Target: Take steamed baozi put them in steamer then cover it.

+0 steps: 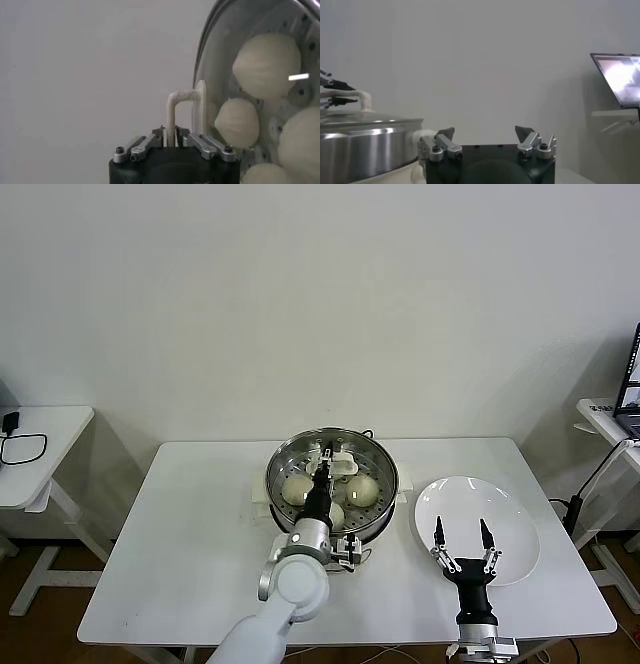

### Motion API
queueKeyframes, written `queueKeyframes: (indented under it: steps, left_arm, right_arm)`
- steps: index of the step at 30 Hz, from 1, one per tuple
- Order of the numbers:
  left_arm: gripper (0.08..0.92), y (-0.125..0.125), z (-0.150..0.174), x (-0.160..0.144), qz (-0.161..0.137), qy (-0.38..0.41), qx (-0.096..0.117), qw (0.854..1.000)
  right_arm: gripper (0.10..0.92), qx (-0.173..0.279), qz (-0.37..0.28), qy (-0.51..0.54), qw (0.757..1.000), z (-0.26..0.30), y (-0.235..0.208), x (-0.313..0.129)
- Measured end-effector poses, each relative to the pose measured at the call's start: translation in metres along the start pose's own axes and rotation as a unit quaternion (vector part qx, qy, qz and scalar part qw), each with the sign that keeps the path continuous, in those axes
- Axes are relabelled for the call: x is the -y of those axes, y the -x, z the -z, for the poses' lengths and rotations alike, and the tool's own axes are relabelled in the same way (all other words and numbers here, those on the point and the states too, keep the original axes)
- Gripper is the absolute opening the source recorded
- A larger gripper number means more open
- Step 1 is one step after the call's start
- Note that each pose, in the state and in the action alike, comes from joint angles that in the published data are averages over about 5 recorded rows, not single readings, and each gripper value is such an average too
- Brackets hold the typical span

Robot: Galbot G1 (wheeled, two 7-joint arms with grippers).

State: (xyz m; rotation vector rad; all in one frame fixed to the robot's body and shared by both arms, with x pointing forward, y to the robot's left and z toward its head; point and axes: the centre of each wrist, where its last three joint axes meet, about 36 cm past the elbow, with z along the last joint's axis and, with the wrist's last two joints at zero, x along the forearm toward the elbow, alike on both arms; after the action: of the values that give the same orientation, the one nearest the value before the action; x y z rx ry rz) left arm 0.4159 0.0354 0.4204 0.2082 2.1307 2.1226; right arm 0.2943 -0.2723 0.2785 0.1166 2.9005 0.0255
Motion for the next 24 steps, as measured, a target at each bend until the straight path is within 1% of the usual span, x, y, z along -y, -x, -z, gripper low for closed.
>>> queueKeyframes:
  steps: [5,11,14,17,20,22,24]
  left_arm:
    - [0.593,-0.017,-0.001,-0.003,0.003,-0.007,0.009,1.0]
    - [0.732,-0.042,-0.008,-0.007,0.008,-0.028,0.016,0.999]
    - [0.797,-0.056,-0.012,-0.014,0.017,-0.051,0.021,0.998]
    - [0.819,-0.071,-0.017,-0.022,0.037,-0.091,0.03,0.995]
    - [0.822,-0.086,-0.026,-0.03,0.056,-0.148,0.043,0.986]
    - [0.822,-0.096,-0.034,-0.034,0.064,-0.198,0.052,0.977]
    - [0.823,-0.105,-0.042,-0.036,0.067,-0.253,0.058,0.963]
  right_arm:
    - [0.823,-0.001,0.001,-0.002,1.0,-0.002,0.0,0.001]
    - [0.823,-0.001,0.003,-0.004,1.0,-0.004,0.0,0.003]
    - [0.823,-0.001,0.004,-0.004,1.0,-0.004,0.0,0.003]
    - [0.823,-0.002,0.004,-0.005,1.0,-0.004,0.0,0.004]
    - [0.823,-0.004,0.004,-0.007,1.0,-0.002,0.0,0.006]
    - [0.823,-0.006,0.003,-0.007,1.0,0.0,-0.001,0.007]
    - [0.823,-0.009,0.002,-0.008,1.0,0.003,-0.001,0.008]
